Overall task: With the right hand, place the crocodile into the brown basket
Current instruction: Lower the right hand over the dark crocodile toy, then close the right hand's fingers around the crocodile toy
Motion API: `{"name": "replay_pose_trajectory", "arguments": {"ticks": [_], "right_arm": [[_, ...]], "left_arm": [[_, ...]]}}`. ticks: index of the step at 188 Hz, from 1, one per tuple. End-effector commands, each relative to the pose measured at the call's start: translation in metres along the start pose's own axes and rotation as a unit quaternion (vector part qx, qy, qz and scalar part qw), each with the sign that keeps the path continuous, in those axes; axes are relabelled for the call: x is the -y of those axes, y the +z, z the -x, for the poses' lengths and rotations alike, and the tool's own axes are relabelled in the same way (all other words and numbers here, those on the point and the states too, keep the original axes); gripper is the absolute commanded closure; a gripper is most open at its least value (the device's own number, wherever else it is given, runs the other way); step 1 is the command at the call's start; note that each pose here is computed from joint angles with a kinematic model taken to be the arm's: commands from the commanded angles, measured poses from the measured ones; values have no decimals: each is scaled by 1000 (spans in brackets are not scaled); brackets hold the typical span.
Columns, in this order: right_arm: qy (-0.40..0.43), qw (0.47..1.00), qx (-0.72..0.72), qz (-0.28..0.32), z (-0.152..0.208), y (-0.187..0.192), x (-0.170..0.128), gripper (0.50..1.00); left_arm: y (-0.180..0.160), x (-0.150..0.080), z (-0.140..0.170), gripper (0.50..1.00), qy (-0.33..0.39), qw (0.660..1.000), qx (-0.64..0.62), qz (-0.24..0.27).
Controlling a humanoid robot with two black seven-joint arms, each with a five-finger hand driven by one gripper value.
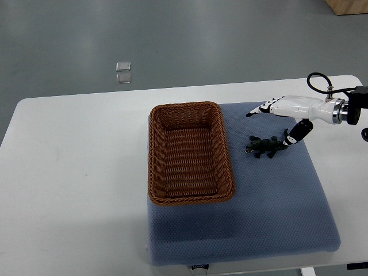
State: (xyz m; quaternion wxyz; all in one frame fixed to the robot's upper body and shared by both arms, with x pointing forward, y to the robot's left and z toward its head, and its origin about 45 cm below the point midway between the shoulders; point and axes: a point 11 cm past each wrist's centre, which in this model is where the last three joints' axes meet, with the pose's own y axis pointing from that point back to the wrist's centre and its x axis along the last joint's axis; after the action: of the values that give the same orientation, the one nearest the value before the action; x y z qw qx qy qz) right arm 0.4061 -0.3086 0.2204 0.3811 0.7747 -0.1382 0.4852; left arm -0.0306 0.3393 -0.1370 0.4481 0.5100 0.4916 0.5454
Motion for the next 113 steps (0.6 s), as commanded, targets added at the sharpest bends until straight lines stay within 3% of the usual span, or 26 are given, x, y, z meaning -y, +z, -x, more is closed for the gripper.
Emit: {"name": "replay_pose_trajectory", "arguments": {"ticks": [1, 54, 113], "right_arm": [[-6, 998, -59, -3, 0, -1, 0, 572], [-60, 983, -170, -18, 13, 1, -2, 572], [-63, 979, -189, -33, 13, -8, 26, 572]], "left_arm": [[0, 0, 0, 500, 0, 1000, 0, 0], [0, 0, 0, 500, 0, 1000, 0, 0], [0, 0, 0, 500, 0, 1000, 0, 0]]}}
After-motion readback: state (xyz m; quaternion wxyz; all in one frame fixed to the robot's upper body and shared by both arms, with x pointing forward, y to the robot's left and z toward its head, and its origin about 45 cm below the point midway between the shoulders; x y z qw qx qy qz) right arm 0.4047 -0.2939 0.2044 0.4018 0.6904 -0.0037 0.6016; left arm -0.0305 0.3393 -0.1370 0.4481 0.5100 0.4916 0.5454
